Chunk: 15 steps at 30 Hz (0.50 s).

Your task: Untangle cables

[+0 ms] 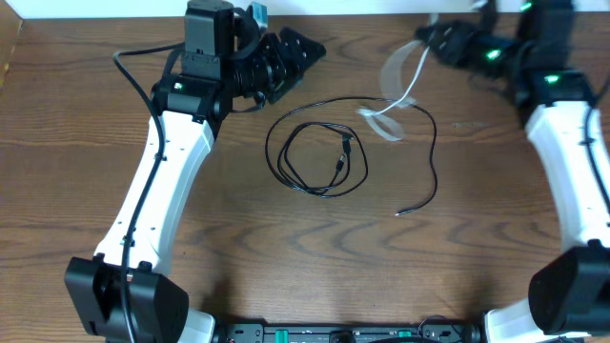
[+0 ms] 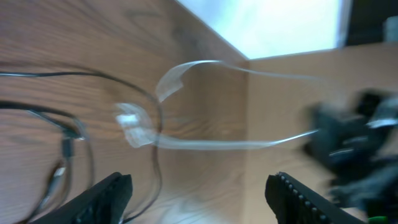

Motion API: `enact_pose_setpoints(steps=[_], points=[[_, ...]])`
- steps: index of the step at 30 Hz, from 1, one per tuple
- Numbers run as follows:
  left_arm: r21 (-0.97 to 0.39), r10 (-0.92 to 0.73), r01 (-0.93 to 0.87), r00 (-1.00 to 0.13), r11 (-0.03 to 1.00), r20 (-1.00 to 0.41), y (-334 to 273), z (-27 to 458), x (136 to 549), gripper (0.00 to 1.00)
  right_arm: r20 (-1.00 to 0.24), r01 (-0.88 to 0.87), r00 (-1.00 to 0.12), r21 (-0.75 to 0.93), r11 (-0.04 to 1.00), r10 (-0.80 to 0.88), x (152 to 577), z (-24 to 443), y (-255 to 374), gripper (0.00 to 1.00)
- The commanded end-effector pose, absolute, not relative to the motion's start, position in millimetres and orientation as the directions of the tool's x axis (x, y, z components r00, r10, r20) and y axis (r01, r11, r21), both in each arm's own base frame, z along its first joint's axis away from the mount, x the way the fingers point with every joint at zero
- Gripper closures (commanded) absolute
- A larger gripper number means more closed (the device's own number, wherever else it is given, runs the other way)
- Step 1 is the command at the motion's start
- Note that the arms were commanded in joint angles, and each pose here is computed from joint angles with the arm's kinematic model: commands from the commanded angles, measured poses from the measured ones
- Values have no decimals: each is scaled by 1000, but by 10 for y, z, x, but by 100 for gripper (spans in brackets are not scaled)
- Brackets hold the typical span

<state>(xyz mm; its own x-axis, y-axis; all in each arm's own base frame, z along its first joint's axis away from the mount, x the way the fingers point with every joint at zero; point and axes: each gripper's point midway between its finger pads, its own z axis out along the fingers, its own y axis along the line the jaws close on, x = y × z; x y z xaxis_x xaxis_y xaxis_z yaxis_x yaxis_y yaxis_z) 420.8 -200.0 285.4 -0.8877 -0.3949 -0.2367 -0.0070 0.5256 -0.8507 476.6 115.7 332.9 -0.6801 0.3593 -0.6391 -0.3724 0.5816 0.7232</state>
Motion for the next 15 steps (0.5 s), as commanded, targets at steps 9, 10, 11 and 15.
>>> enact_pose_setpoints(steps=[9, 10, 11, 15], points=[[-749, -218, 164, -897, 642, -384, -1943, 2732, 4016, 25, -741, -362, -364, 671, 647, 565, 4769, 4759, -143, 99], [-749, -218, 162, -899, 642, -381, -1942, 2726, 4010, 25, -736, -321, -341, 676, 664, 585, 4783, 4739, -313, 99], [-748, -215, 163, -899, 644, -381, -1941, 2721, 4004, 25, -729, -278, -328, 682, 676, 601, 4804, 4688, -455, 99], [-747, -213, 160, -901, 645, -377, -1939, 2712, 3996, 25, -735, -108, -278, 663, 741, 618, 4914, 4369, -1016, 99]])
